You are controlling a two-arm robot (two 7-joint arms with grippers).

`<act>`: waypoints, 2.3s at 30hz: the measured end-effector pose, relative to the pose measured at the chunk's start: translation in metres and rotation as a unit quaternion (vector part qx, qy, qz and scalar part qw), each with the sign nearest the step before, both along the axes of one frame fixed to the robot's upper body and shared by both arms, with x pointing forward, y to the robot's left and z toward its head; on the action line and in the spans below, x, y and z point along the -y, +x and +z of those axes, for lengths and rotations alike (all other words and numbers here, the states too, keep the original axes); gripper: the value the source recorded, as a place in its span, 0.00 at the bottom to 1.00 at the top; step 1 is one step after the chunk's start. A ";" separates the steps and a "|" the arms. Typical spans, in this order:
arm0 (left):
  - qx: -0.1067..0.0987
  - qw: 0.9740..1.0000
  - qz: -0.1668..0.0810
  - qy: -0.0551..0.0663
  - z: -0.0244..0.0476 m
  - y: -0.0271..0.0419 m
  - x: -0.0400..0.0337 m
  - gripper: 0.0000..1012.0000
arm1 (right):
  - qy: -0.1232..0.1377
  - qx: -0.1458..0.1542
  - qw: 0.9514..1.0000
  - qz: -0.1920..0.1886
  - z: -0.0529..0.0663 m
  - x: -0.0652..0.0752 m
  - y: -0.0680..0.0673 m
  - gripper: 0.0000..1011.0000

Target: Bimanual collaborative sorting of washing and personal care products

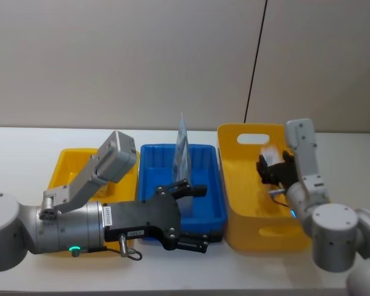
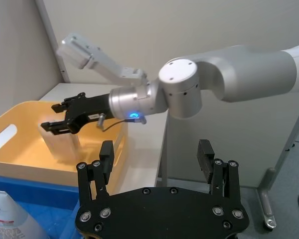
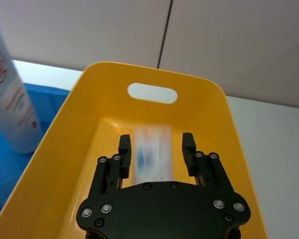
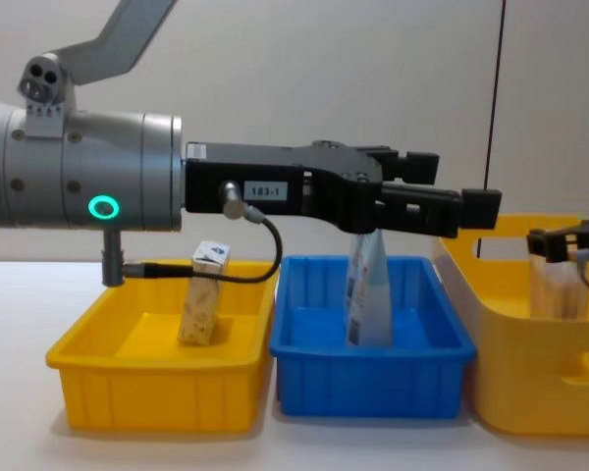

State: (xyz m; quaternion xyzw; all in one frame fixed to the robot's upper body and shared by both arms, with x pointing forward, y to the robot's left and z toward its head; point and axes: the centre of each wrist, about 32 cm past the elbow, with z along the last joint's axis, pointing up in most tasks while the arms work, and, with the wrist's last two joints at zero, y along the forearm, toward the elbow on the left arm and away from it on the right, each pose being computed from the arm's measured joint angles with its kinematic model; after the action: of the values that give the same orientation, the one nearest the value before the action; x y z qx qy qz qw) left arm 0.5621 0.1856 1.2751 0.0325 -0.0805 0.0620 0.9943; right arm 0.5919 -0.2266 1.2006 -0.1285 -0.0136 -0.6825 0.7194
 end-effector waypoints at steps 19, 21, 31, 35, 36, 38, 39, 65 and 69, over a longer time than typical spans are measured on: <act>0.010 1.000 0.017 -0.002 0.0013 -0.0089 -0.0080 0.99 | -0.014 -0.001 0.996 -0.091 -0.005 -0.050 0.029 0.99; 0.011 1.000 0.020 -0.002 0.0014 -0.0101 -0.0087 0.99 | -0.009 -0.002 0.996 -0.093 -0.004 -0.053 0.030 0.99; 0.019 0.999 0.037 -0.003 0.0047 -0.0182 -0.0158 0.99 | 0.043 -0.010 0.996 -0.071 0.013 -0.061 0.035 0.99; 0.021 0.999 0.044 -0.001 0.0068 -0.0214 -0.0191 0.99 | 0.060 -0.014 0.997 -0.052 0.019 -0.059 0.034 0.99; 0.021 0.999 0.046 0.000 0.0069 -0.0218 -0.0199 0.99 | 0.064 -0.015 0.997 -0.048 0.020 -0.058 0.034 0.99; 0.023 0.999 0.049 0.001 0.0087 -0.0239 -0.0215 0.99 | 0.073 -0.017 0.997 -0.034 0.024 -0.056 0.033 0.99; 0.023 0.998 0.050 0.002 0.0094 -0.0245 -0.0224 0.99 | 0.076 -0.017 0.997 -0.030 0.025 -0.055 0.032 0.99; 0.026 0.998 0.062 0.012 0.0164 -0.0325 -0.0321 0.99 | 0.113 -0.022 0.992 0.056 0.047 -0.030 0.007 0.99; 0.026 0.998 0.062 0.012 0.0168 -0.0328 -0.0325 0.99 | 0.109 -0.018 0.992 0.053 0.048 -0.032 -0.001 0.99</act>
State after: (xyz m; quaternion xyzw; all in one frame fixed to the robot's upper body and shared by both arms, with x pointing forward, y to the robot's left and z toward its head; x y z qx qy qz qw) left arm 0.5292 0.2180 1.2919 0.0478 -0.1052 0.1235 0.9856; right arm 0.5914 -0.1950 1.2483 -0.0606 0.0672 -0.6383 0.7645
